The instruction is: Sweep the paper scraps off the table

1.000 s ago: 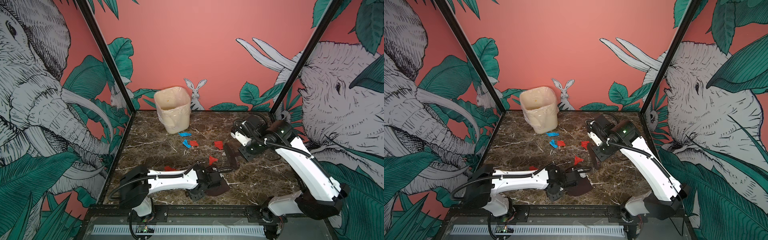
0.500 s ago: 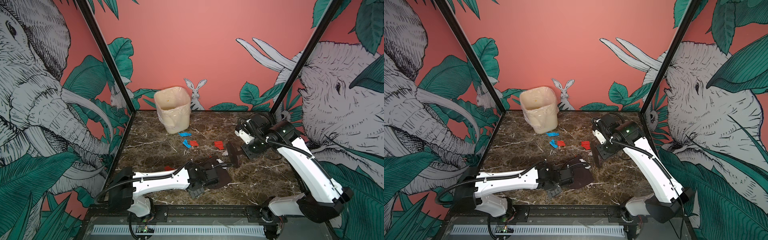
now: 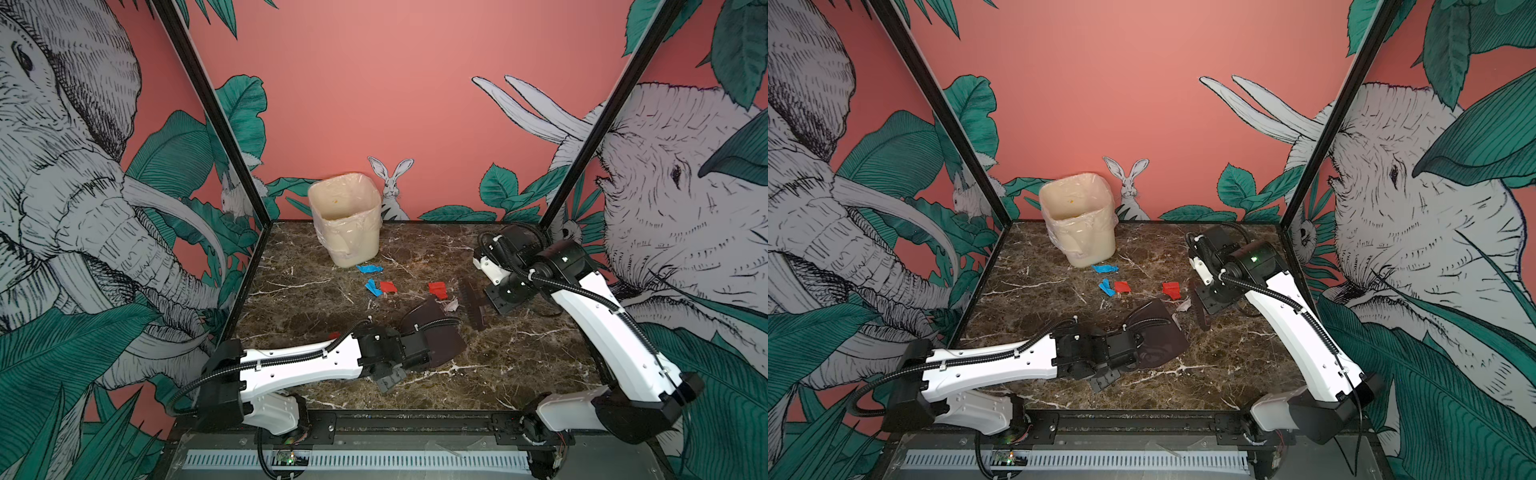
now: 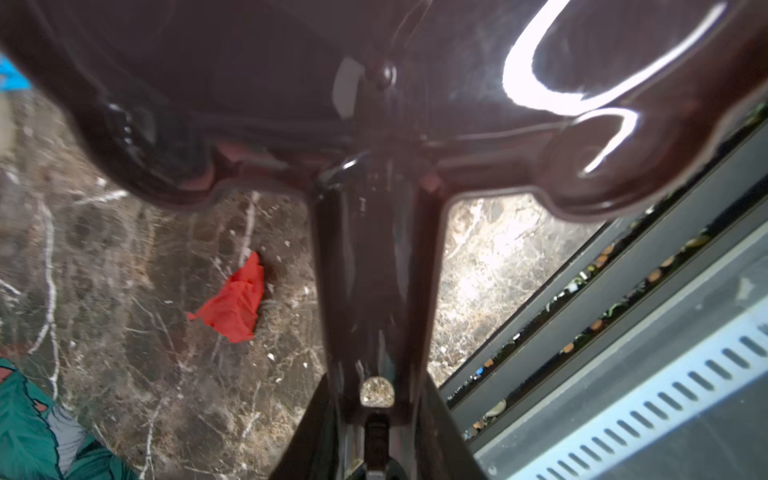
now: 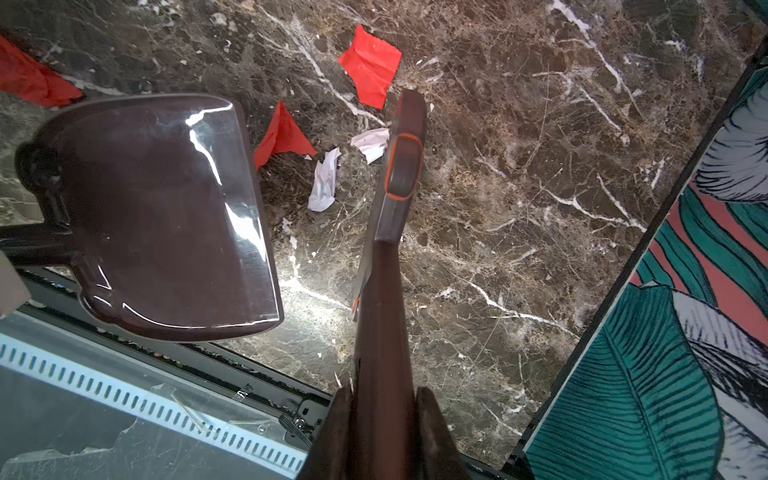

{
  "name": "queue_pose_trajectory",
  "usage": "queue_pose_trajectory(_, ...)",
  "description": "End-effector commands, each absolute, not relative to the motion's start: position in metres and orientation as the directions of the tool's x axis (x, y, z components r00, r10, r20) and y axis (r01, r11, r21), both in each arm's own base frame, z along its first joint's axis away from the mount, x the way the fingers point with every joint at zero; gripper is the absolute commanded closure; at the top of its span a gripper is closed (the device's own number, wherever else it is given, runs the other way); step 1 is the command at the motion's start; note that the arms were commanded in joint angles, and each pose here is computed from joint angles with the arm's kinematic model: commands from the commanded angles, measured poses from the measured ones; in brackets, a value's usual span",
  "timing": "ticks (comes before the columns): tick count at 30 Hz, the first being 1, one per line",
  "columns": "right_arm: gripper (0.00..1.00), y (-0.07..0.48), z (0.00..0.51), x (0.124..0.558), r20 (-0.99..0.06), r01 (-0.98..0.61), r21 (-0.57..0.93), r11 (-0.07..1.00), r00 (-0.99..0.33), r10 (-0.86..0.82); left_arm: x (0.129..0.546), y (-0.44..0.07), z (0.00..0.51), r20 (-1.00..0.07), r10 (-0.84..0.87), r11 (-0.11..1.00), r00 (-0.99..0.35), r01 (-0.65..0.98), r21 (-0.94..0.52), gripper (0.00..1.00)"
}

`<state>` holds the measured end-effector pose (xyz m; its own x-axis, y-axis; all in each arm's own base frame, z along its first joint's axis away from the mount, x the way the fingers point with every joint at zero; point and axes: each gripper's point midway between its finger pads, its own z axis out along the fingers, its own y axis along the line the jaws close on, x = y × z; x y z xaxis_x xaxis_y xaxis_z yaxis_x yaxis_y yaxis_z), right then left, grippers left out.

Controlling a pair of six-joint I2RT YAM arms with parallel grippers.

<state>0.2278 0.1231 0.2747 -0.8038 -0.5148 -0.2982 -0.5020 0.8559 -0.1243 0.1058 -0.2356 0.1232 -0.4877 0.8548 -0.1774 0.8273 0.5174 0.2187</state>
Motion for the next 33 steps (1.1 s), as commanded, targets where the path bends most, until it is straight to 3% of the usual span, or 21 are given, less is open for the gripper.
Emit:
queue_pose_trajectory(1, 1.0, 0.122, 0.259, 0.237, -0.238, -0.519, -0.164, 0.839, -0.805, -0.544, 0.093, -0.222, 0.103, -0.068, 0.844, 0.534, -0.532, 0.824, 0.19, 1.0)
queue_pose_trajectory(15, 1.0, 0.148, 0.22, 0.23, 0.025, -0.71, -0.175, 0.682, -0.695, -0.718, 0.07, -0.217, 0.078, 0.078, 0.839, 0.532, -0.539, 0.842, 0.09, 1.0)
queue_pose_trajectory(28, 1.0, 0.162, 0.214, 0.227, 0.109, -0.79, -0.196, 0.581, -0.606, -0.788, 0.063, -0.215, 0.066, 0.117, 0.837, 0.533, -0.535, 0.845, 0.056, 1.0)
queue_pose_trajectory(33, 1.0, 0.176, 0.216, 0.217, 0.097, -0.823, -0.155, 0.547, -0.564, -0.82, 0.063, -0.214, 0.064, 0.123, 0.831, 0.542, -0.543, 0.839, 0.046, 1.0)
